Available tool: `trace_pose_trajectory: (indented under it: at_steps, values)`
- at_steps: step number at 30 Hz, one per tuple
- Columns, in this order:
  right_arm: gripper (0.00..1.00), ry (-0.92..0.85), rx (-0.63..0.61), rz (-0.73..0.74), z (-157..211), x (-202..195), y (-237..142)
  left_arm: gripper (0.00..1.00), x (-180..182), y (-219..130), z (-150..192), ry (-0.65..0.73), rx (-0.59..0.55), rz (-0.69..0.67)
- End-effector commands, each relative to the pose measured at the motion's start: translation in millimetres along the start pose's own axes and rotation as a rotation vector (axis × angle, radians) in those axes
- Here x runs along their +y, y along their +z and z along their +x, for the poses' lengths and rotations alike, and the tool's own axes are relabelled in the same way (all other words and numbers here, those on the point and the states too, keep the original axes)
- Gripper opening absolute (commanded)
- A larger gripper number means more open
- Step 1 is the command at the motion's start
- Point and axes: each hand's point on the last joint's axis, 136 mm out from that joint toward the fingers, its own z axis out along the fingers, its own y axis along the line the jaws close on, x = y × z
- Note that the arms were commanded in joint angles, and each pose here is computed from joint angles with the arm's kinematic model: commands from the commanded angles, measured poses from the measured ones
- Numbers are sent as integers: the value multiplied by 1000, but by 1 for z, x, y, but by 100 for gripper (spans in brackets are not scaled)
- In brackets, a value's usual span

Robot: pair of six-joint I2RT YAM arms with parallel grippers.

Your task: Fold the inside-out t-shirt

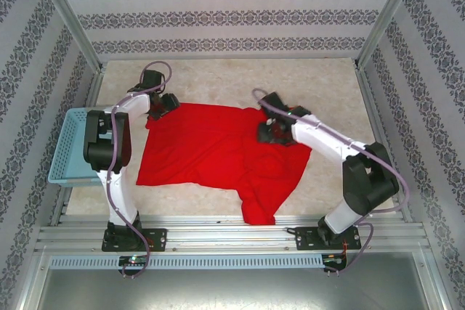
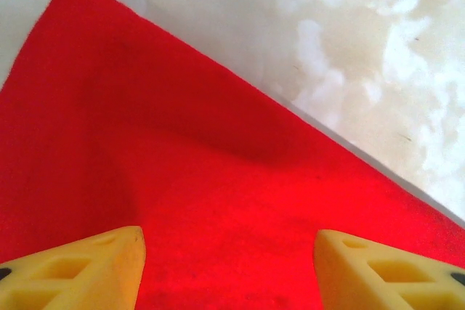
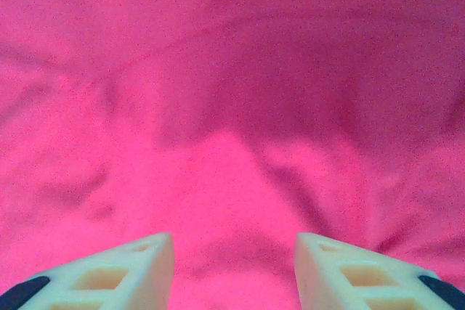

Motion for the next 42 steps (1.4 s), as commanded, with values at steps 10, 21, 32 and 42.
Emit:
trace_pose_trajectory:
  at_steps: [10, 21, 32, 42]
  values:
    - [49, 262, 141, -24, -44, -65, 88, 62, -16, 18, 26, 30, 61, 35]
    - [47, 416, 98, 41, -105, -121, 108, 62, -19, 48, 19, -39, 61, 44]
    - [47, 450, 16, 18, -185, -148, 123, 62, -36, 70, 1, -76, 52, 82]
    - [50, 377, -82, -13, -249, -147, 86, 63, -53, 33, -20, -19, 54, 39]
